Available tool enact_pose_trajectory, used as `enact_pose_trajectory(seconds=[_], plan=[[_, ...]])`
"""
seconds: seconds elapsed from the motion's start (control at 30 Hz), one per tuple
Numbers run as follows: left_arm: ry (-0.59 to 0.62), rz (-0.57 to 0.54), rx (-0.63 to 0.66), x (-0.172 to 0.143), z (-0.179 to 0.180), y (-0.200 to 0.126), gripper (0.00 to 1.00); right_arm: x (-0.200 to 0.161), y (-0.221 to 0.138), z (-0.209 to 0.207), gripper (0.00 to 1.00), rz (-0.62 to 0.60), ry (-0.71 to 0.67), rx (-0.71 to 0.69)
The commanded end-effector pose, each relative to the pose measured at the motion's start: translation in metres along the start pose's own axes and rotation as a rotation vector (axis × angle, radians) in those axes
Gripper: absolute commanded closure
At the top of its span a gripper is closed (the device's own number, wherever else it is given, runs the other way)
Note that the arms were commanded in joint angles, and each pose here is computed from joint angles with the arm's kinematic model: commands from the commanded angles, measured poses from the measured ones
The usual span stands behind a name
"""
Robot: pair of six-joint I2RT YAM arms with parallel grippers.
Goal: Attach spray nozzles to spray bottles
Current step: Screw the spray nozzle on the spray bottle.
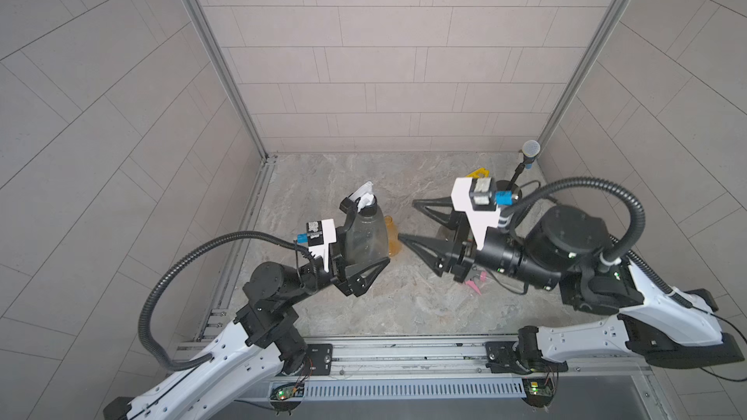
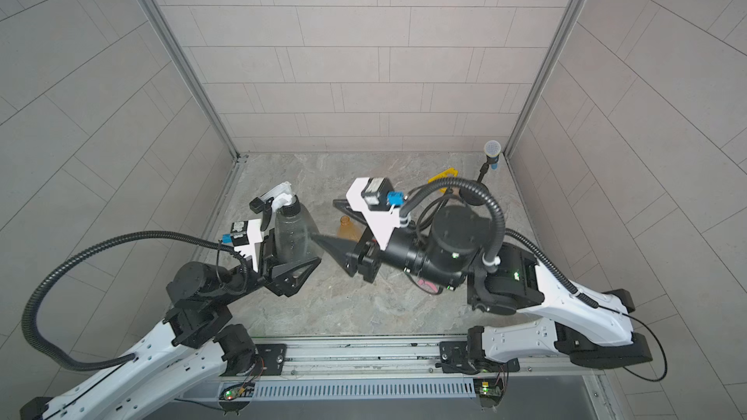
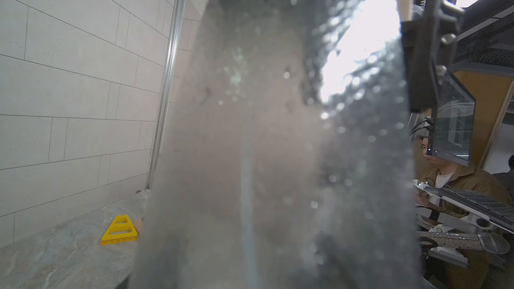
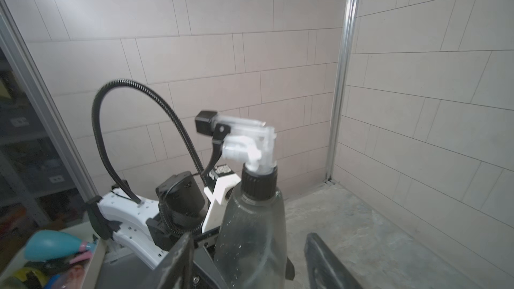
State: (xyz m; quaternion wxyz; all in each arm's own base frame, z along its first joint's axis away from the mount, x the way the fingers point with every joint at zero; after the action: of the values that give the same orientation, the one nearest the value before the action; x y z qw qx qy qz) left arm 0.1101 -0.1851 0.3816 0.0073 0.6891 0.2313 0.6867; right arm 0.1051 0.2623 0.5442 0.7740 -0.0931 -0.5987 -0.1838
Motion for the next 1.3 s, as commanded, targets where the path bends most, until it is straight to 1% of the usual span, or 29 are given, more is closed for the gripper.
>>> enact_pose_trajectory(seconds=[0.0,0.1,0.23,0.33,0.5,0.6,0.7,0.77,0.83,0.9,0.97,1.03,1.07,1.13,1.2,1.27], plan=[[0.000,-0.059,-0.078,0.018,-0.011,0.000,1.00,-0.008,0.008,0.016,0.32,0.158,0.067,0.318],[-0.013,-0.056,-0.132,0.018,-0.017,0.001,1.00,-0.005,0.018,0.016,0.30,0.192,0.063,0.396],[-0.036,-0.052,-0.193,0.018,-0.022,0.004,1.00,-0.006,0.028,0.015,0.31,0.215,0.038,0.412],[-0.046,-0.052,-0.213,0.017,-0.023,0.006,1.00,-0.010,0.036,0.013,0.38,0.221,0.042,0.409],[-0.051,-0.049,-0.219,0.015,-0.023,0.008,1.00,-0.015,0.042,0.013,0.55,0.222,0.047,0.399],[-0.051,-0.051,-0.207,0.014,-0.021,0.008,1.00,-0.015,0.043,0.013,0.58,0.207,0.063,0.390],[-0.047,-0.050,-0.184,0.014,-0.019,0.008,1.00,-0.016,0.044,0.013,0.65,0.195,0.081,0.362],[-0.035,-0.045,-0.154,0.014,-0.016,0.007,1.00,-0.019,0.044,0.014,0.71,0.202,0.085,0.324],[-0.020,-0.033,-0.122,0.014,-0.013,0.008,1.00,-0.025,0.044,0.018,0.74,0.213,0.080,0.284],[-0.005,-0.032,-0.079,0.014,-0.008,0.007,1.00,-0.031,0.045,0.019,0.77,0.227,0.090,0.216],[0.014,-0.025,-0.033,0.014,-0.004,0.005,1.00,-0.040,0.048,0.019,0.77,0.236,0.114,0.112],[0.037,-0.014,-0.013,0.014,-0.002,0.005,1.00,-0.052,0.052,0.019,0.79,0.240,0.120,-0.017],[0.047,-0.004,-0.009,0.013,-0.001,0.006,1.00,-0.057,0.053,0.018,0.79,0.225,0.121,-0.095],[0.050,0.003,0.012,0.012,0.002,0.006,1.00,-0.067,0.058,0.018,0.78,0.174,0.149,-0.189],[0.054,-0.001,0.029,0.011,0.004,0.006,1.00,-0.075,0.068,0.020,0.76,0.141,0.196,-0.212],[0.054,-0.003,0.033,0.011,0.004,0.005,1.00,-0.078,0.077,0.024,0.72,0.143,0.205,-0.213]])
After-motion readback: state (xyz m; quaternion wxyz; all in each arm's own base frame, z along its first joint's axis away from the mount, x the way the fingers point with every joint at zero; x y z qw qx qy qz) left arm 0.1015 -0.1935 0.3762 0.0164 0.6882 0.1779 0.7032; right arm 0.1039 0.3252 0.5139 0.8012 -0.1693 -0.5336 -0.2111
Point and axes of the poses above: each gripper's point midway between its finger pads, its own y axis out along the fingers, its own z axis along the line the jaws close on, x = y × z, the point moved 5 cm from there along -y, back along the fingers, and after that the axes turned 10 degrees about y, right-handed, at the moved point
